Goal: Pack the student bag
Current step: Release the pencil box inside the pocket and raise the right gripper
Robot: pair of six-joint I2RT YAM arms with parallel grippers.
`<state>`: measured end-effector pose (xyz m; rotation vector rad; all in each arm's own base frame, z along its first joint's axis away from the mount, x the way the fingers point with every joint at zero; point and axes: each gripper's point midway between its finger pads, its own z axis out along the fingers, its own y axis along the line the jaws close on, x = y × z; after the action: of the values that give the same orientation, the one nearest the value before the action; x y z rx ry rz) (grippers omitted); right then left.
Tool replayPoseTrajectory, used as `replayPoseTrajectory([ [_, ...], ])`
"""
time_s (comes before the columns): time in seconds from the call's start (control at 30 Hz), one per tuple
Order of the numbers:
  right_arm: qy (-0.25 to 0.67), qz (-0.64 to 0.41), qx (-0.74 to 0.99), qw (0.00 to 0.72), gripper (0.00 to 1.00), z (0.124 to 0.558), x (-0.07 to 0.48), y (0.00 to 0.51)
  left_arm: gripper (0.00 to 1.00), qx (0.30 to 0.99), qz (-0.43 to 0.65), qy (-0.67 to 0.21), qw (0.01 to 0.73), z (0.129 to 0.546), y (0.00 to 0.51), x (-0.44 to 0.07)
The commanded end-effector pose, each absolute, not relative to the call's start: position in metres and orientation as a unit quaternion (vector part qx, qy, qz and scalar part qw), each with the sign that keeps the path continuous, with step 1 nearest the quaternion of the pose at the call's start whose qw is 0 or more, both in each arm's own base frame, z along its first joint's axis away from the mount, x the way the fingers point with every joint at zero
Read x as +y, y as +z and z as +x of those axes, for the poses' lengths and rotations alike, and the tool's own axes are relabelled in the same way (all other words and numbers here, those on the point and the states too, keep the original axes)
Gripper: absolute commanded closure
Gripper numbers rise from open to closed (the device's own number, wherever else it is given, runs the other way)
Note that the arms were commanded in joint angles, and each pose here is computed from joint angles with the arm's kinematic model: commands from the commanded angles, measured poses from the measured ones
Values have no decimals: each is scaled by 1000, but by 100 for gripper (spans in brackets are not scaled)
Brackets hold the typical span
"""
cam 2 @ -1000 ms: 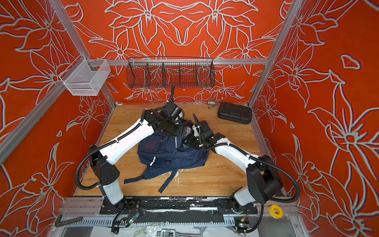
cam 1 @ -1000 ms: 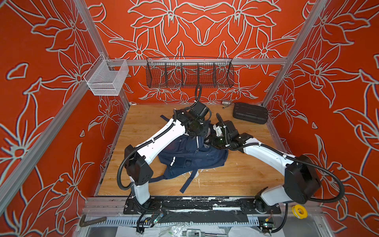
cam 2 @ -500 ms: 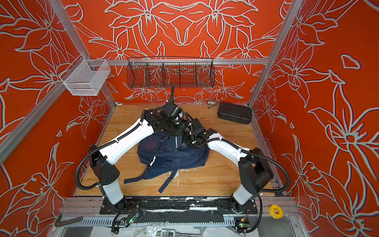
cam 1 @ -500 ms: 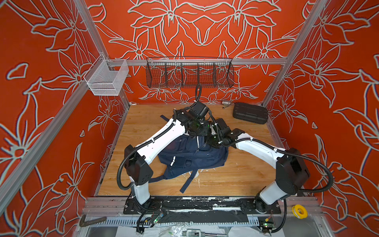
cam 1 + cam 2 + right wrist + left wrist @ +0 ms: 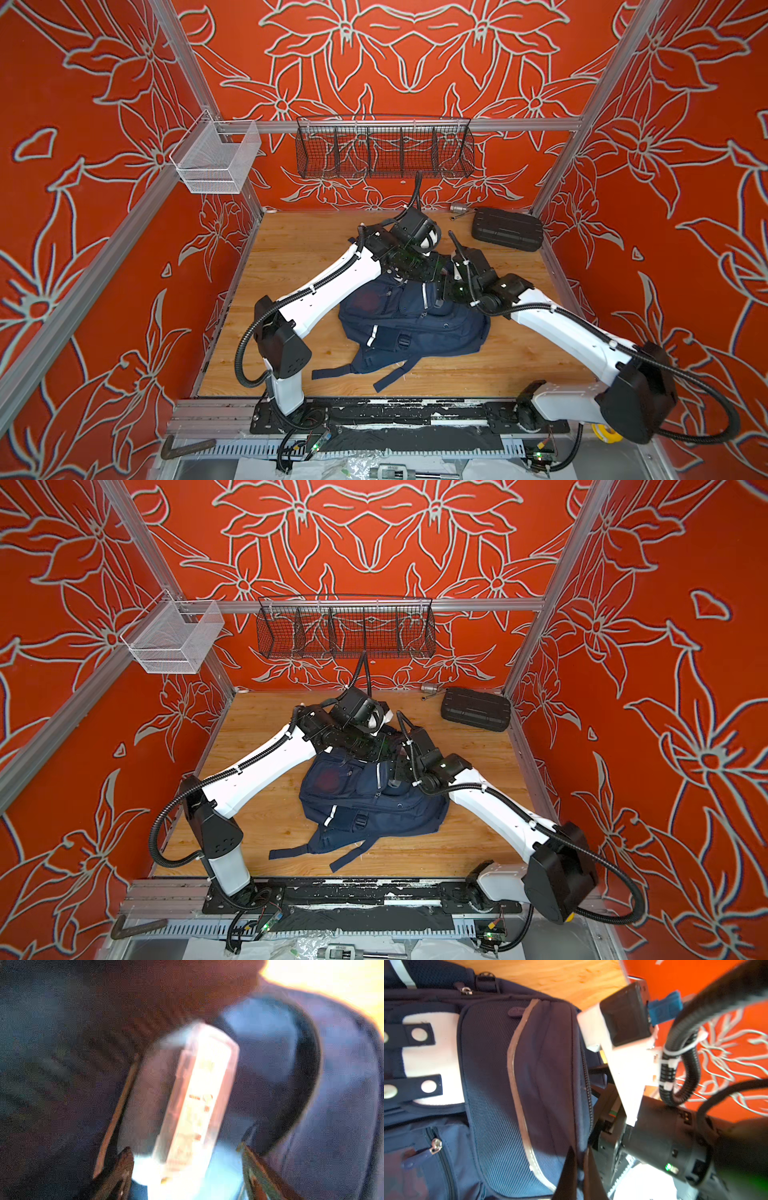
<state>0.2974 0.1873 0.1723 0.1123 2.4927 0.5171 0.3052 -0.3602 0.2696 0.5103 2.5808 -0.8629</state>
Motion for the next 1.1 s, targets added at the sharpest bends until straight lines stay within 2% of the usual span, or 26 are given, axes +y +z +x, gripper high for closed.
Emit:
replayPoseTrajectory([
  [0.0, 212, 28, 908, 360, 19, 297, 168, 211, 95, 931, 130, -234, 250, 357, 263, -327],
  [0.1, 285, -5, 876, 389, 21, 296, 181, 226, 99, 932, 116, -227, 259, 362, 262, -325],
  [0.17, 300, -24, 868, 394, 22, 297, 187, 229, 100, 930, 113, -231, 263, 364, 264, -326],
  [0.37, 204, 0, 917, 343, 22, 306, 165, 200, 100, 928, 106, -227, 275, 368, 270, -321],
  [0.63, 314, 1, 852, 419, 22, 328, 184, 256, 100, 939, 52, -177, 290, 380, 266, -286],
  [0.77, 291, 11, 868, 402, 22, 333, 170, 256, 100, 933, 32, -195, 302, 384, 269, -274],
  [0.8, 286, 16, 872, 396, 22, 335, 165, 254, 98, 930, 40, -205, 304, 384, 269, -278],
  [0.83, 283, 20, 876, 390, 22, 336, 161, 251, 90, 927, 54, -223, 298, 382, 269, -286],
  [0.97, 270, 51, 883, 380, 23, 339, 140, 241, 53, 916, 136, -265, 268, 372, 268, -319],
  [1.07, 261, 54, 886, 380, 24, 336, 132, 240, 42, 906, 213, -227, 287, 369, 275, -323],
])
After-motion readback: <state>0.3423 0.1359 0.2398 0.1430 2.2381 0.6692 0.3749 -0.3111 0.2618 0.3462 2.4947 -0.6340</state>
